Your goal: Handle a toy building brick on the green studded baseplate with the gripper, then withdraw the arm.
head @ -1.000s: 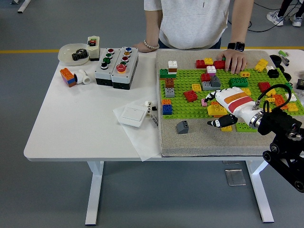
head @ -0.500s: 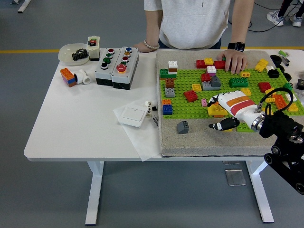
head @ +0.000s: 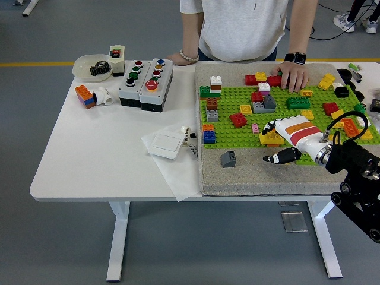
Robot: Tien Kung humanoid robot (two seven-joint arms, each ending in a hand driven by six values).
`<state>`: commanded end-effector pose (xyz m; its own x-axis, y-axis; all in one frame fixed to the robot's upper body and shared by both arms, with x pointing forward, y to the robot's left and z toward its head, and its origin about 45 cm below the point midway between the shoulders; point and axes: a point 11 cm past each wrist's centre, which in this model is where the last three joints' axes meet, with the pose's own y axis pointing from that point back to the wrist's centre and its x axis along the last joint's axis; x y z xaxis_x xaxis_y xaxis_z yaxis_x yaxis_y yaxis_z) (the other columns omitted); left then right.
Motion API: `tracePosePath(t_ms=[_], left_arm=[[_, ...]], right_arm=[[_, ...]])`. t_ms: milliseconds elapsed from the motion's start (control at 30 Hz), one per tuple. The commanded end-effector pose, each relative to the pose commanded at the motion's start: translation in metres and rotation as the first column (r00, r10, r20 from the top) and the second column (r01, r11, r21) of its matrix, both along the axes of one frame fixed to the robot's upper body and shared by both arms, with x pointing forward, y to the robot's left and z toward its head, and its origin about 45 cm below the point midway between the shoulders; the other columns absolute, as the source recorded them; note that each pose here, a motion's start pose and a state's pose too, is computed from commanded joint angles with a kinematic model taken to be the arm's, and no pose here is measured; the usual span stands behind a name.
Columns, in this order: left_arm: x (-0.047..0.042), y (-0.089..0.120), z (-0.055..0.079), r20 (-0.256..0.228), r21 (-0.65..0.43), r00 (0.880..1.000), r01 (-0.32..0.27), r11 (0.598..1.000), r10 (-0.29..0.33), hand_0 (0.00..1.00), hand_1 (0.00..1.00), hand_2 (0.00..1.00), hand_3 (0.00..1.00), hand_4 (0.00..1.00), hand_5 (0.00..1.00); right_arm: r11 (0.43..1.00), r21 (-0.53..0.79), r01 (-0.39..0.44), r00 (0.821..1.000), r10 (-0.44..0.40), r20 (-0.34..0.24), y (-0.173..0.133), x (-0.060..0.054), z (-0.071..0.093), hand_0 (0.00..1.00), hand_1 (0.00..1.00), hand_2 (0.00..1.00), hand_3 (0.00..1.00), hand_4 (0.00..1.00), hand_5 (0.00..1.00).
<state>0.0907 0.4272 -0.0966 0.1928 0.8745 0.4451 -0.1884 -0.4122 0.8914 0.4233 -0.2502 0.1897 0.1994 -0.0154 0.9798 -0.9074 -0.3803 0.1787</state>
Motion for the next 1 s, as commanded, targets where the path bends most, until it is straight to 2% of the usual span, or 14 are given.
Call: tracePosePath(t_ms=[467, 1000], left_arm=[[0.001, -0.0004, 0.0001, 0.002, -0.001, 1.0, 0.001, 1.0, -0.001, 0.789, 0.801, 0.786, 0.622, 0.649, 0.651], [0.0013, -0.0002, 0.0002, 0.003, -0.001, 1.0, -0.001, 1.0, 0.001, 0.788, 0.801, 0.785, 0.621, 0.649, 0.652]], right_arm=[[1.0, 0.005, 0.022, 0.999, -0.022, -0.028, -0.0029, 0.0016, -0.0093, 0.542, 0.598, 0.668, 0.623, 0.952, 0.365], [1.0, 0.006, 0.004, 1.0, -0.004, -0.027, 0.0026, -0.0011, -0.0085, 0.535, 0.593, 0.663, 0.615, 0.947, 0.365]])
